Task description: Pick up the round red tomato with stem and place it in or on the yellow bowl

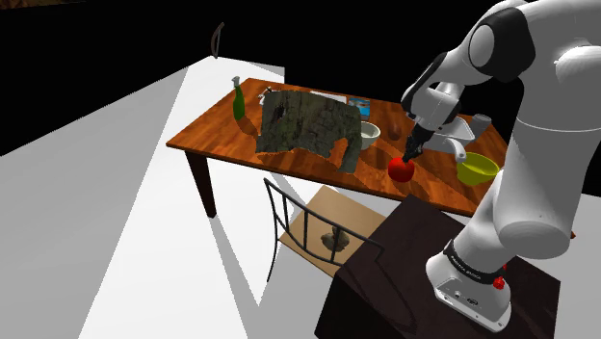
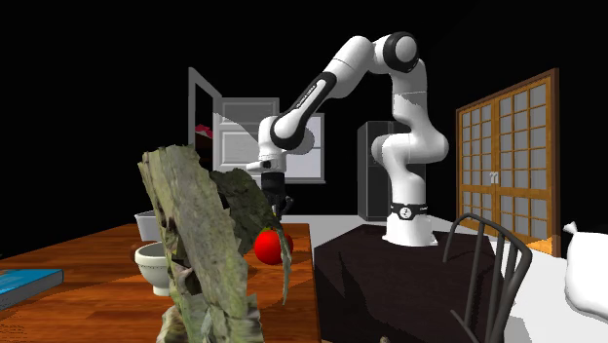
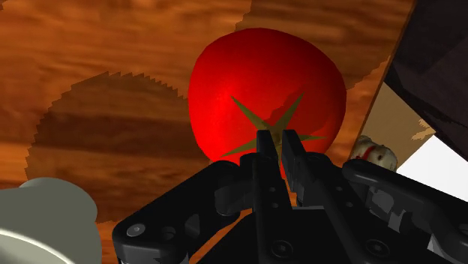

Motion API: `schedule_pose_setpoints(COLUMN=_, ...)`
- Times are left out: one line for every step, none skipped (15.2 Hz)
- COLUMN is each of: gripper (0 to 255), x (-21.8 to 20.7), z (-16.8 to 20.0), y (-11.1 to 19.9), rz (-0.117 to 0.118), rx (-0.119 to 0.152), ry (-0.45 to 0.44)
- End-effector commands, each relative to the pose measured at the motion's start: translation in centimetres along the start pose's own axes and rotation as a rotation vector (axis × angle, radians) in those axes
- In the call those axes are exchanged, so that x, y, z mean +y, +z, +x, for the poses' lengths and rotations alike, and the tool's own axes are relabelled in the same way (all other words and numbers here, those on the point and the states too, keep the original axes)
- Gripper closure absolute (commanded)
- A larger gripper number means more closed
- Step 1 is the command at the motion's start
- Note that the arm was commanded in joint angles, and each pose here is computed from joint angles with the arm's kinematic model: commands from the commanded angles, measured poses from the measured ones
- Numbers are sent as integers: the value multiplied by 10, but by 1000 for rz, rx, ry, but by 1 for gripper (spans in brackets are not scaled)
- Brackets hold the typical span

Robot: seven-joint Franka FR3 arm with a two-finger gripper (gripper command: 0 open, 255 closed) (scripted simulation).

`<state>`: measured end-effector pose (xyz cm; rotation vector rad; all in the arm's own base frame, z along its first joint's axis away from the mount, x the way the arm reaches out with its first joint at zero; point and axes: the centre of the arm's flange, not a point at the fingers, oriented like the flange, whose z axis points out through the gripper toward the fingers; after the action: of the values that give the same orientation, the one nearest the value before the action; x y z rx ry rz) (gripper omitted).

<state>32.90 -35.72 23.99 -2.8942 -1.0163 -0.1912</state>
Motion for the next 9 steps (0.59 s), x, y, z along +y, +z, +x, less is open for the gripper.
schedule_pose_setpoints(gripper=255, x=-1, z=1, y=-5, rz=1, rx=0, ry=0)
schedule_pose_setpoints(gripper=255, x=-1, z=1, y=-10, rz=1, rx=0, ry=0)
schedule_pose_setpoints(gripper=255, x=-1, z=2, y=-15, rz=1, rx=0, ry=0)
schedule_pose_setpoints(gripper=255, x=-1, z=3, y=-21, rz=1, rx=0, ry=0)
schedule_pose_setpoints(gripper=255, x=-1, z=4, y=-26, rz=1, rx=0, ry=0)
schedule_pose_setpoints(gripper=255, x=-1, z=4, y=-31, rz=1, rx=0, ry=0)
schedule_pose_setpoints(gripper=255, x=-1, z=5, y=-36, rz=1, rx=0, ry=0)
schedule_pose_setpoints(gripper=255, x=-1, z=6, y=-41, rz=1, rx=0, ry=0)
schedule_pose_setpoints(gripper=255, x=-1, z=7, y=-47, rz=1, rx=0, ry=0)
